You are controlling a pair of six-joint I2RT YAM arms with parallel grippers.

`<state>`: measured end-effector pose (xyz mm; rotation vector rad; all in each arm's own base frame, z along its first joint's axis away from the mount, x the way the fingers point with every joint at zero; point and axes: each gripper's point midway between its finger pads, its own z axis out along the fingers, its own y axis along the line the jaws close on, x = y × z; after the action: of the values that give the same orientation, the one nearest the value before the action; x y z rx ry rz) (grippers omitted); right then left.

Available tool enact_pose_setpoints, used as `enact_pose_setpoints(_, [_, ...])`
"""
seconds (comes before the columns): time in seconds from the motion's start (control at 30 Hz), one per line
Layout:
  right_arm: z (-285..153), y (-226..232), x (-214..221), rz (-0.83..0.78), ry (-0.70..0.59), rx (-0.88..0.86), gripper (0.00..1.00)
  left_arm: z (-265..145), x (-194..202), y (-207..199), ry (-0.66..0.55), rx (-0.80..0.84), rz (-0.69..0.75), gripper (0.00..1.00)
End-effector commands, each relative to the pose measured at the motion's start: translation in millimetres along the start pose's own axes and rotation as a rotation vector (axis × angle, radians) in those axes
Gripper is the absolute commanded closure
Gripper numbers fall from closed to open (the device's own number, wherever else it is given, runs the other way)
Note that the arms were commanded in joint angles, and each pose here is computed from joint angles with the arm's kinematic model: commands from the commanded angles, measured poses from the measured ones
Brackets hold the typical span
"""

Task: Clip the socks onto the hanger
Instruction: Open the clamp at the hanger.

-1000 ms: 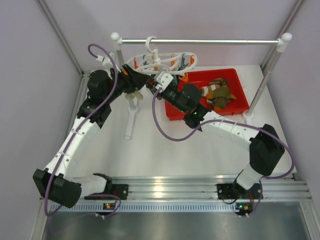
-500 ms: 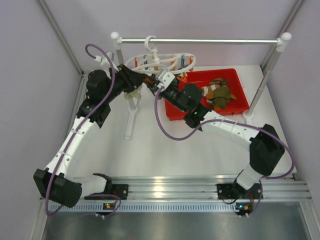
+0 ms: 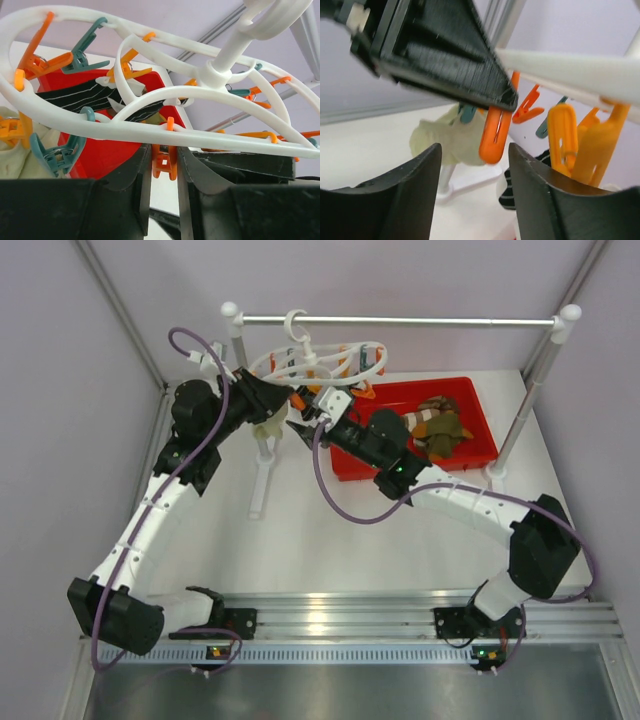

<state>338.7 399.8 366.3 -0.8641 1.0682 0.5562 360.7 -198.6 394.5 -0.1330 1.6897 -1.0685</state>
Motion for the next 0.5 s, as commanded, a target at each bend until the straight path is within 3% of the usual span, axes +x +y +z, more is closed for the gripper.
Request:
enact_pose_setpoints(0.0, [-21.0,-6.1,-9.3,-0.001,0.017,-0.027,0.43,-4.1,-23.8,-8.9,-0.095,0.026,0.036,1.00])
enact_pose_setpoints(0.17, [-52.7,-1.9,17.5,-0.006,0.119,-0.064,0.18,-4.0,-21.7,-6.3,-0.088,0.018,0.045,1.00])
enact_pose_setpoints(0.4, [-118.8,-16.9,57.3,-0.001,0.276,-0.047,0.00,-3.9,-20.9,-5.3,-0.083,0.014,0.057,1.00])
enact_pose_setpoints(0.47, [-137.7,-20.8,75.3,0.024,0.336,-0.043,0.00,-4.2,-21.0,-6.1,-0.080,0.016,0.058,1.00])
